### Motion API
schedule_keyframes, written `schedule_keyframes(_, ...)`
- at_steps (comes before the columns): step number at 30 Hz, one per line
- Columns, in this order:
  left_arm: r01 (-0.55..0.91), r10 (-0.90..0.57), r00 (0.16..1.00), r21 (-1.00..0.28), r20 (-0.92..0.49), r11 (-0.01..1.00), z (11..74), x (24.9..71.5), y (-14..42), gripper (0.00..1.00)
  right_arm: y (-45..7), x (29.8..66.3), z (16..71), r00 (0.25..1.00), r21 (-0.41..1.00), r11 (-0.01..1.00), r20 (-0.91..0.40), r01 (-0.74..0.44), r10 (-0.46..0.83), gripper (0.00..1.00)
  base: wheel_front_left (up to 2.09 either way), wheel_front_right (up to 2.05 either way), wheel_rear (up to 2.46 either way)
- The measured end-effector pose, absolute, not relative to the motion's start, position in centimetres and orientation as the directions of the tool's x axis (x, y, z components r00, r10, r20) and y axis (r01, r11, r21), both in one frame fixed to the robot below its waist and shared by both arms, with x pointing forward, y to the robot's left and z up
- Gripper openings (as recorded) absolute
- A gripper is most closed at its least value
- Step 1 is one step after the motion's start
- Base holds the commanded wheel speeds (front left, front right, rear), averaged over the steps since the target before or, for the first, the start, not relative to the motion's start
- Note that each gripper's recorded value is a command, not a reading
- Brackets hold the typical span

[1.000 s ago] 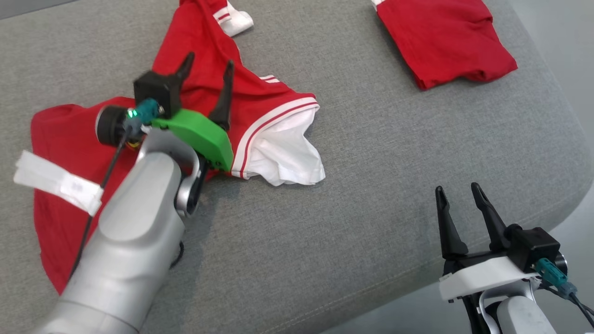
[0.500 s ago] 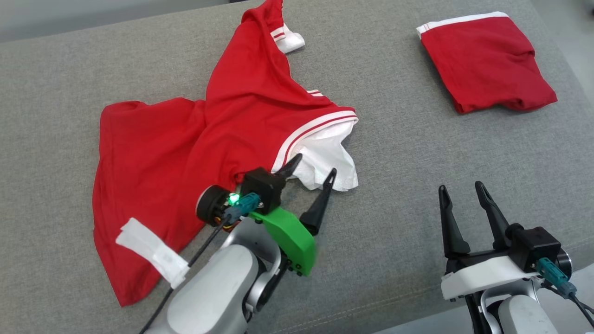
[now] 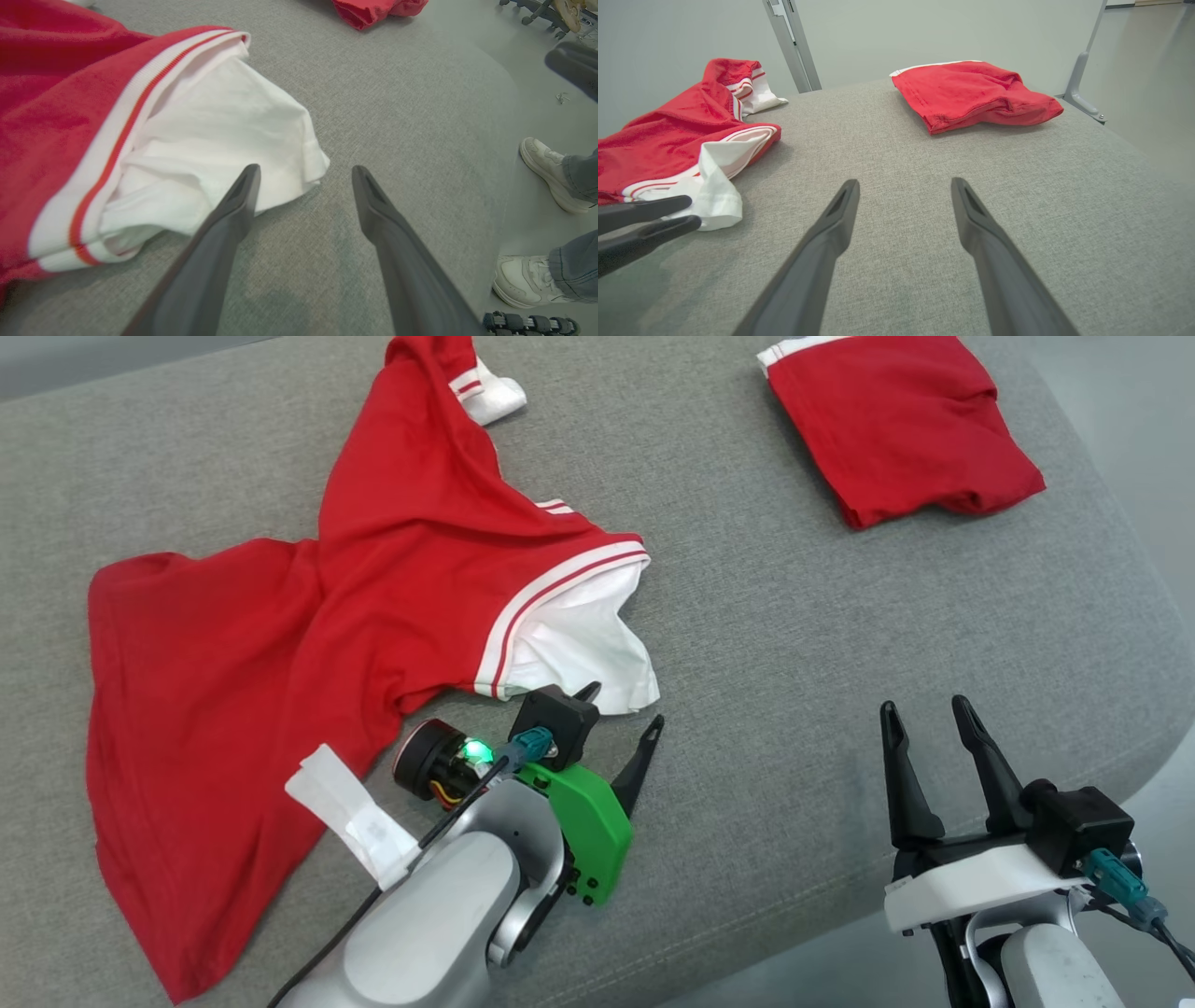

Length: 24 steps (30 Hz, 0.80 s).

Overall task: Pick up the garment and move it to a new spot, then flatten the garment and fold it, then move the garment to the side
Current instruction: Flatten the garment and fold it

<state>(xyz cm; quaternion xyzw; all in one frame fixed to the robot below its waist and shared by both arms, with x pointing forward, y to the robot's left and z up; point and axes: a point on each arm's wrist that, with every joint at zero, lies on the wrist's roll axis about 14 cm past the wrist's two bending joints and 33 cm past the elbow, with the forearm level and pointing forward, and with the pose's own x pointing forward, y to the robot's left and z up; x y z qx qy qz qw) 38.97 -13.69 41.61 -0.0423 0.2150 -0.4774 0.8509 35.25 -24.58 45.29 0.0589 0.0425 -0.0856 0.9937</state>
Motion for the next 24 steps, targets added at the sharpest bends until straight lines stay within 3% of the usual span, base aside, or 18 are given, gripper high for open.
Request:
schedule_keyframes(5,0.815,-0.800,0.466,-0.169,-0.377,0.554,39.2,40.5,-12.9,1.00,-25.6,34.6,45.0,0.973,0.103,0.972,-0.111,0.212,-0.201,1.00,0.00,0.00,0.00)
schedule_keyframes(6,0.816,-0.795,0.469,-0.157,-0.385,0.557,38.9,40.9,-12.8,0.86,-25.7,34.5,44.9,0.972,0.101,0.971,-0.114,0.217,-0.206,1.00,0.00,0.00,0.00)
schedule_keyframes(7,0.816,-0.793,0.468,-0.153,-0.390,0.557,38.6,41.0,-12.8,0.47,-25.8,34.4,44.9,0.971,0.099,0.970,-0.117,0.222,-0.210,1.00,0.00,0.00,0.00)
schedule_keyframes(8,0.819,-0.794,0.466,-0.147,-0.390,0.554,38.4,41.0,-12.9,0.00,-25.9,34.3,44.8,0.969,0.098,0.969,-0.119,0.226,-0.214,1.00,0.00,0.00,0.00)
schedule_keyframes(17,0.850,-0.867,0.393,-0.237,-0.307,0.470,41.7,39.6,-15.4,0.00,-25.9,34.0,45.1,0.971,0.101,0.969,-0.108,0.225,-0.214,1.00,0.00,0.00,0.00)
schedule_keyframes(24,0.904,-0.935,0.248,-0.285,-0.255,0.318,46.3,35.4,-17.3,0.00,-25.3,33.9,45.4,0.976,0.097,0.975,-0.098,0.202,-0.192,1.00,0.00,0.00,0.00)
